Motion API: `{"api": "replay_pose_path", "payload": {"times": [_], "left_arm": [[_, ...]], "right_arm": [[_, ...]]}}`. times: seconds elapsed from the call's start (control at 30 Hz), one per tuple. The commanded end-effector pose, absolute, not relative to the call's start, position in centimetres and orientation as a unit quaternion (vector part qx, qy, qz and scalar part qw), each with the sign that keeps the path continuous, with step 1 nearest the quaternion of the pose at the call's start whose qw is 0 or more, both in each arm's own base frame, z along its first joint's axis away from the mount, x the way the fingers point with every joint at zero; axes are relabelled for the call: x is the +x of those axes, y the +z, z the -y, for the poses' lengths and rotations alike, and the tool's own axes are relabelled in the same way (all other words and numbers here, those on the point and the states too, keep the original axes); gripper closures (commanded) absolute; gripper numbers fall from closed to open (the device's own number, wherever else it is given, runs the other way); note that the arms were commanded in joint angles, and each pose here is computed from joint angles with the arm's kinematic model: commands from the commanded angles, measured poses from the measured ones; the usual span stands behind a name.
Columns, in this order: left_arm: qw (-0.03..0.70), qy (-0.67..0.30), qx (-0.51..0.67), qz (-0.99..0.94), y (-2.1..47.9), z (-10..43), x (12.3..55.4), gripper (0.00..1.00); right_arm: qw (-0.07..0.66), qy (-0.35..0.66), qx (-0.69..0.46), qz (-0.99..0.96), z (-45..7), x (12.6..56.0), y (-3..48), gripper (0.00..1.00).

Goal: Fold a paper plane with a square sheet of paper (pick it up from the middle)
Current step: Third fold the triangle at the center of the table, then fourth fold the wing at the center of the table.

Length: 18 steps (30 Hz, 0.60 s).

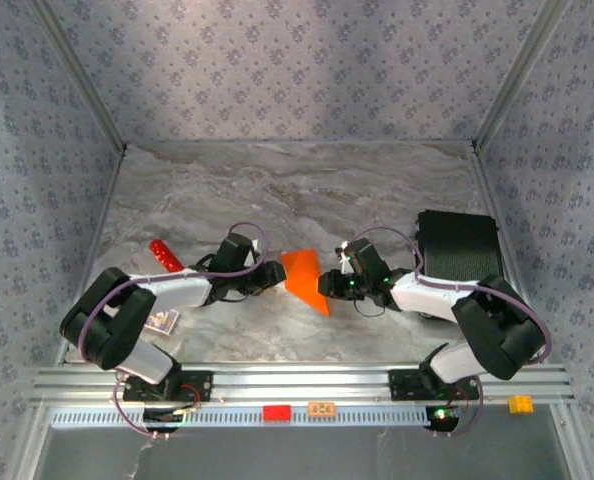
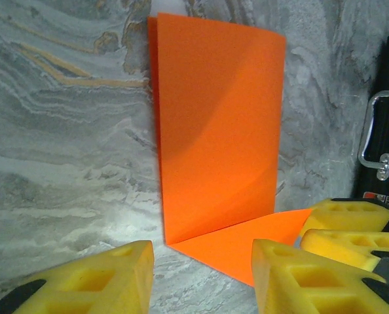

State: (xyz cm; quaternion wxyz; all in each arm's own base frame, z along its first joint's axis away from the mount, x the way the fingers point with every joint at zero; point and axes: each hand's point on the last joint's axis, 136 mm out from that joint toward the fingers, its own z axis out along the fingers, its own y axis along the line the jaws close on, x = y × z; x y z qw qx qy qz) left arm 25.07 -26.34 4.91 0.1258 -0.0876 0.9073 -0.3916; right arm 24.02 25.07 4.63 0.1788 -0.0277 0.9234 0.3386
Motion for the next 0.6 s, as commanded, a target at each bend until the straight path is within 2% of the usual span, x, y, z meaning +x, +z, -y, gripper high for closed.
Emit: {"api": "replay_pose_path", "payload": {"times": [0.0,0.23,0.57], "left_arm": [[0.115,-0.397,-0.090,-0.906,5.13,26.74,25.24,0.57],[0.108,-0.399,-0.091,-0.906,4.97,27.02,25.37,0.56],[0.106,-0.397,-0.088,-0.908,5.02,27.11,25.43,0.55]], "right_arm": [[0.181,0.345,-0.036,-0.920,-25.31,24.44,4.79,0.72],[0.168,0.360,-0.038,-0.917,-25.73,24.51,4.35,0.75],[0.173,0.368,-0.036,-0.913,-25.30,24.53,4.63,0.89]]}}
